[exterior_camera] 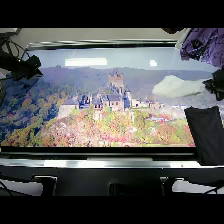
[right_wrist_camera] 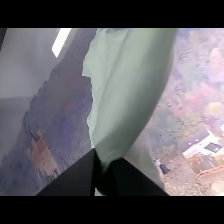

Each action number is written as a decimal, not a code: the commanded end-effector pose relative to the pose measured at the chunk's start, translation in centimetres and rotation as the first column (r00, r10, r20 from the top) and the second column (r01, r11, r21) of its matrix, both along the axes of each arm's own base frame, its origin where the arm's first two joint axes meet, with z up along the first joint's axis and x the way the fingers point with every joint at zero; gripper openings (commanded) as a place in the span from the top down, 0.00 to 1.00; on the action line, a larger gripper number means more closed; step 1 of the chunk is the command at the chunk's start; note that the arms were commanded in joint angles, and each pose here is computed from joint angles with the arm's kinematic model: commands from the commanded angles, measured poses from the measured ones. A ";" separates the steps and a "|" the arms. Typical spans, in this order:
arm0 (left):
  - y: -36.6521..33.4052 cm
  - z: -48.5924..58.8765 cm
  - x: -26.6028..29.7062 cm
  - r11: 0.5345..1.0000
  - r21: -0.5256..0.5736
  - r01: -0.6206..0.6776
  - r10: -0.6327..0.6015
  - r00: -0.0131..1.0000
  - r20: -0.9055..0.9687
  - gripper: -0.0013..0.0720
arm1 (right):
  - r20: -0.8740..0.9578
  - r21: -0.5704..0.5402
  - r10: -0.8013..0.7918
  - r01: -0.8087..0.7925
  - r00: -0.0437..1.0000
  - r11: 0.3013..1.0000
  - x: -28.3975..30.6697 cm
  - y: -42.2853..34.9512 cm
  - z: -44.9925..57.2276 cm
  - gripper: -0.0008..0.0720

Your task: Fold the clothes and pants, and hang the long-sleeved shirts on hangers.

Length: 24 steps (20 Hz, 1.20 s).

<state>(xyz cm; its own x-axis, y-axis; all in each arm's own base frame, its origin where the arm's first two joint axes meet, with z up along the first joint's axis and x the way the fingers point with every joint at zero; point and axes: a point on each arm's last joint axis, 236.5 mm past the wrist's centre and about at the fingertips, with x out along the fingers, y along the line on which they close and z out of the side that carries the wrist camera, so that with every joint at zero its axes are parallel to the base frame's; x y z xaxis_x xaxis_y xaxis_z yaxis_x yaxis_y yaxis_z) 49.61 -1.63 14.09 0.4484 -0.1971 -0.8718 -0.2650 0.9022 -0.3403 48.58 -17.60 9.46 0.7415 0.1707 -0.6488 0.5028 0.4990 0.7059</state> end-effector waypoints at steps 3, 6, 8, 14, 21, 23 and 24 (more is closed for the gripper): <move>0.0 0.0 0.0 1.000 -0.001 0.001 -0.001 1.000 0.000 0.96 | -0.110 -0.146 -0.214 0.197 0.971 0.969 -5.7 -5.6 2.1 0.95; 0.0 0.0 0.0 1.000 0.000 0.001 -0.001 1.000 0.000 0.96 | -0.158 -0.185 -0.270 0.240 0.950 0.953 -8.2 -5.9 3.1 0.95; 0.0 0.0 0.0 1.000 0.000 0.001 -0.001 1.000 -0.001 0.96 | -0.177 -0.225 -0.304 0.263 0.936 0.938 -9.7 -6.2 4.0 0.95; -0.1 -0.7 -0.7 1.000 0.005 0.020 -0.020 0.999 -0.037 0.96 | -0.252 -0.362 -0.388 0.286 0.886 0.887 -14.6 -7.5 5.6 0.95; -0.2 -1.5 -1.6 0.999 0.010 0.045 -0.044 0.996 -0.081 0.96 | -0.445 -0.407 -0.363 0.176 0.819 0.896 -19.1 -7.1 3.1 0.95; -0.2 -1.6 -1.7 0.999 0.010 0.046 -0.045 0.995 -0.086 0.96 | -0.497 -0.409 -0.360 0.152 0.790 0.900 -20.4 -6.9 1.7 0.95; -0.2 -1.6 -1.8 0.999 0.010 0.046 -0.045 0.995 -0.087 0.96 | -0.516 -0.402 -0.352 0.142 0.781 0.904 -20.9 -6.7 0.8 0.95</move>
